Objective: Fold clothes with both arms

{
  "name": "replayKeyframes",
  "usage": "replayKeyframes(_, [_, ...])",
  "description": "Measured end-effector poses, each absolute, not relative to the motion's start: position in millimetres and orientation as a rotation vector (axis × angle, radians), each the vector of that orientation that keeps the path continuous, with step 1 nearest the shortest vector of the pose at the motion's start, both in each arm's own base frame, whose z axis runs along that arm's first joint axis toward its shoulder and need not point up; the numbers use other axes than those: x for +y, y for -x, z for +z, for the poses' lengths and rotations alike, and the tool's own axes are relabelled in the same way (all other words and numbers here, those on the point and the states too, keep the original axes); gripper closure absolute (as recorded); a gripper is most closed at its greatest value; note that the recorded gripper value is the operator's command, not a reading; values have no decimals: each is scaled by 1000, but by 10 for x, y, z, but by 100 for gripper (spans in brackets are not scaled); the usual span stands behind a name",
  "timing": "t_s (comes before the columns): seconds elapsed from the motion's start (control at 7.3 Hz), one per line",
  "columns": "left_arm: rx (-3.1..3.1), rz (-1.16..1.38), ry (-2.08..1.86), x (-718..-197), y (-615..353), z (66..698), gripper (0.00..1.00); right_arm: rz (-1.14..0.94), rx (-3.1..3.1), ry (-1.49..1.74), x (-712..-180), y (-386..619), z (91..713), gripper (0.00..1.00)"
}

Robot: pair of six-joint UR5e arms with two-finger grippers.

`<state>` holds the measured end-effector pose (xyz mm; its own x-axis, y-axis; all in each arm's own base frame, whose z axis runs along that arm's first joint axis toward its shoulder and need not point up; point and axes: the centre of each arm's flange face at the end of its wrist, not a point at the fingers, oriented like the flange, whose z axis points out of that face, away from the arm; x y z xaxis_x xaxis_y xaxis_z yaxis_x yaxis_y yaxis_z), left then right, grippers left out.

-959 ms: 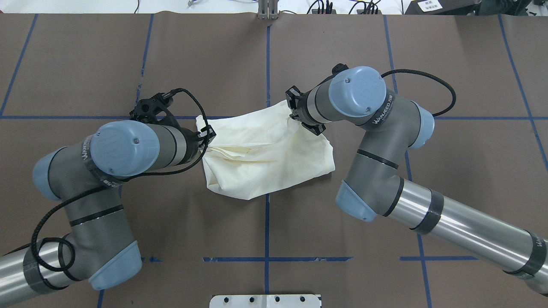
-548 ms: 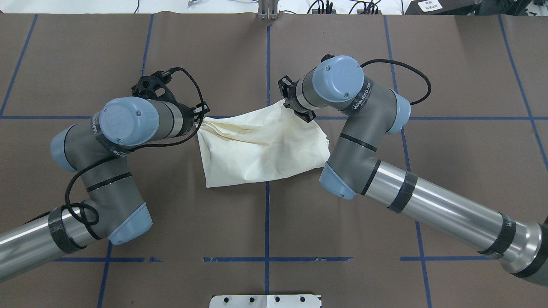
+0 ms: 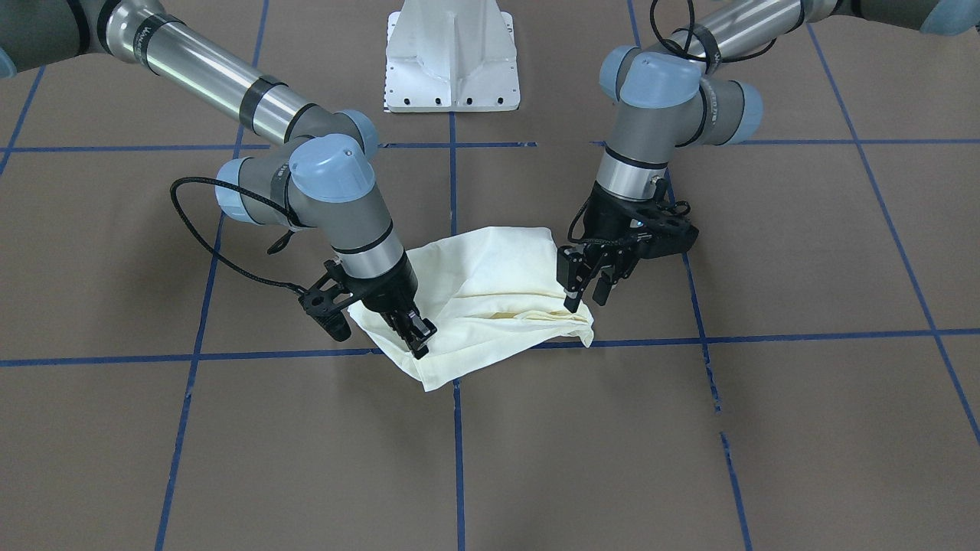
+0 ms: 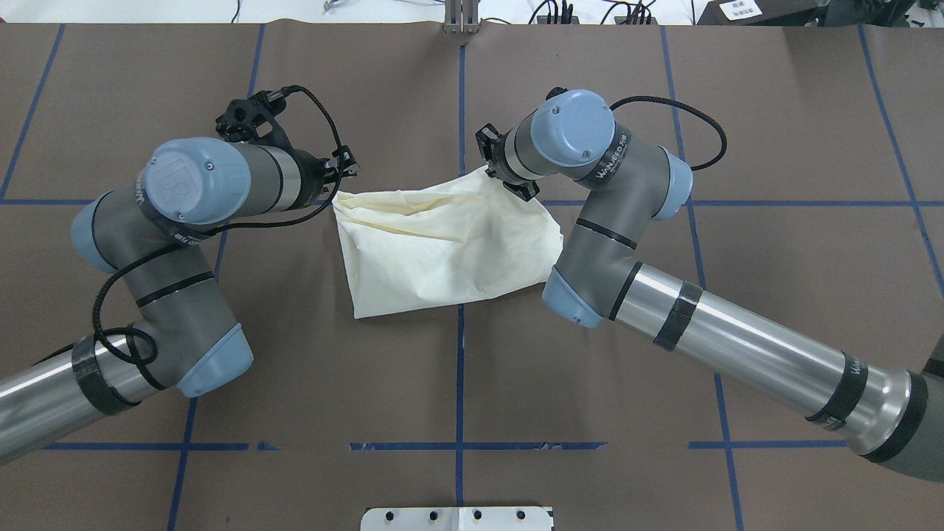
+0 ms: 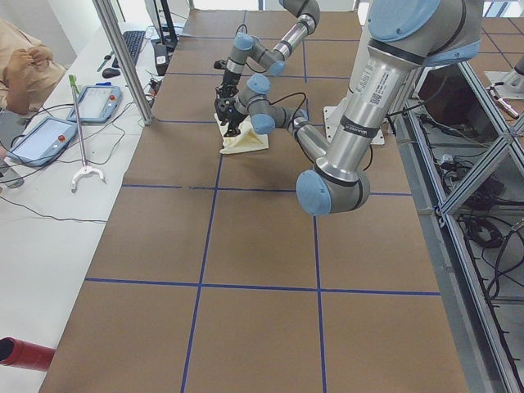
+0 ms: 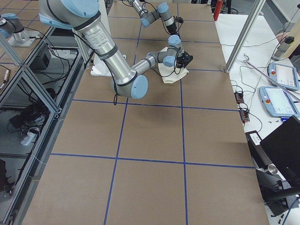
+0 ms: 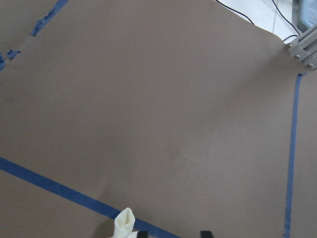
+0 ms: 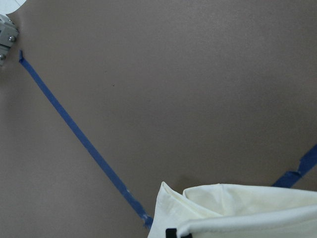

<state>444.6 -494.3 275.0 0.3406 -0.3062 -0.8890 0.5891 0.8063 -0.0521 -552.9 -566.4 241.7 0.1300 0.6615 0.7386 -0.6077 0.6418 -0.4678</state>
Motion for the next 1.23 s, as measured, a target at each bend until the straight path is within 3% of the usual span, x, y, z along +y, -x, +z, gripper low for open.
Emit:
replayKeyframes(0.55, [1069,-510,-211,-4232,-4587,3241,100,926,-1109,55,-5687,5508,2408,100])
replayKeyframes(1.23, [1226,-466,-146,-3677,-5009,3079,100,926,-1127,63,-5735,5433,2305,100])
